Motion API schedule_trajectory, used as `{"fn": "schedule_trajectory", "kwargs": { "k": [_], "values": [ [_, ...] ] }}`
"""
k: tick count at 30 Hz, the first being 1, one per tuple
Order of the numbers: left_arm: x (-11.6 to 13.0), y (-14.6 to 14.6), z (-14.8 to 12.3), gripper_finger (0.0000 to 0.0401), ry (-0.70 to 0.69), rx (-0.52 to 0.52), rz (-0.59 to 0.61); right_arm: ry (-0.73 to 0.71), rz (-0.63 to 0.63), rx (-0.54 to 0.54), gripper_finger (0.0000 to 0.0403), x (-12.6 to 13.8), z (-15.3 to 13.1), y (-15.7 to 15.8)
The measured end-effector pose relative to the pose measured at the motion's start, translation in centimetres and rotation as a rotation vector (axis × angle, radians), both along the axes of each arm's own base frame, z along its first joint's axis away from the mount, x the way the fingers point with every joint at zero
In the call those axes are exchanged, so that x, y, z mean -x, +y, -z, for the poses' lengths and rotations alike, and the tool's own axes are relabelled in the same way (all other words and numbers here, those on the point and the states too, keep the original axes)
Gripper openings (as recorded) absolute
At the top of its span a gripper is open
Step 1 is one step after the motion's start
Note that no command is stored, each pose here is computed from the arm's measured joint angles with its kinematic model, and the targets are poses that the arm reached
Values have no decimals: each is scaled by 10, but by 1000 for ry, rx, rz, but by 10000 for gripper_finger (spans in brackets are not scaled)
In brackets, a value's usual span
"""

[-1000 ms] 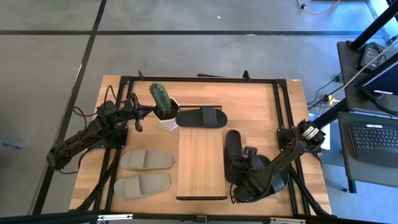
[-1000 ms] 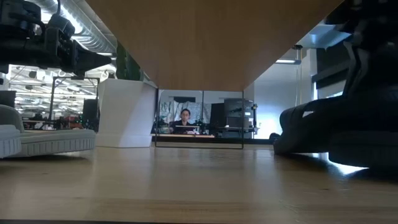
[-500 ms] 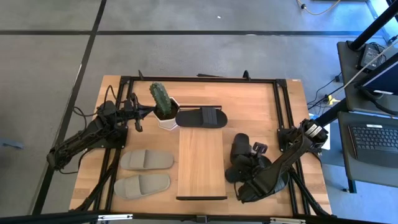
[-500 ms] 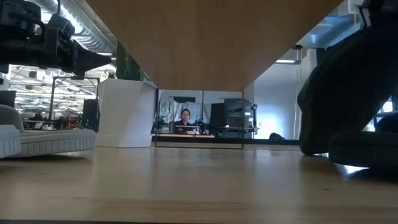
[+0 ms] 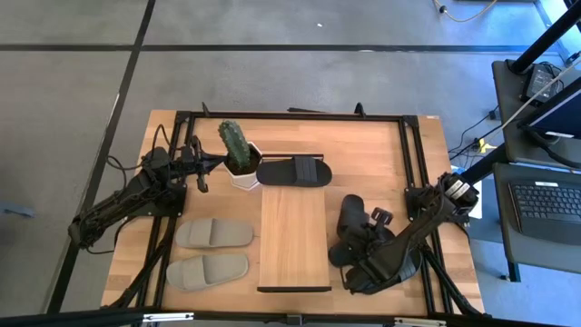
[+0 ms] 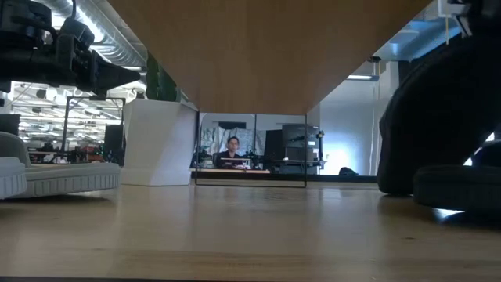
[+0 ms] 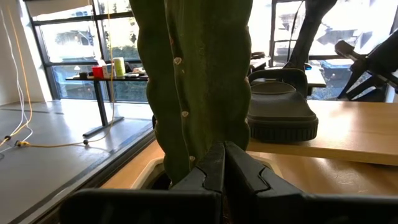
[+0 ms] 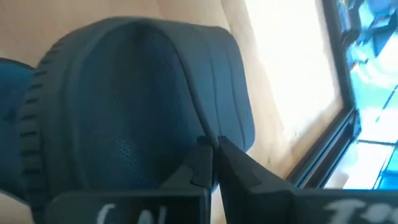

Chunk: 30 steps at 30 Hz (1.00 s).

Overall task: Pick and place slides into the shelf
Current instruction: Put the black slide on the shelf

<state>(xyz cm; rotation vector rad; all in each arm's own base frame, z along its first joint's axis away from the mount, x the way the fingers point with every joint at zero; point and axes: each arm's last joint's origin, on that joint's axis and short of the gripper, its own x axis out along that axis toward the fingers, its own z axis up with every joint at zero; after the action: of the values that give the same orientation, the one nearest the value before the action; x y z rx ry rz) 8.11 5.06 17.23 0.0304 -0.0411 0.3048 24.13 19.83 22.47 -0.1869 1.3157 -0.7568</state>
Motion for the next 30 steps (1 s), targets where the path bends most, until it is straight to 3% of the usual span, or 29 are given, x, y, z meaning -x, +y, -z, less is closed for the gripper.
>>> {"fn": "schedule_trajectory", "kwargs": {
  "k": [8,30],
  "values": [
    [0,0,0,0,0,0,0,-14,-29,-24,12,0,-10,2],
    [0,0,0,0,0,2,0,-259,-209,-174,12,54,-111,-48]
  ]
}}
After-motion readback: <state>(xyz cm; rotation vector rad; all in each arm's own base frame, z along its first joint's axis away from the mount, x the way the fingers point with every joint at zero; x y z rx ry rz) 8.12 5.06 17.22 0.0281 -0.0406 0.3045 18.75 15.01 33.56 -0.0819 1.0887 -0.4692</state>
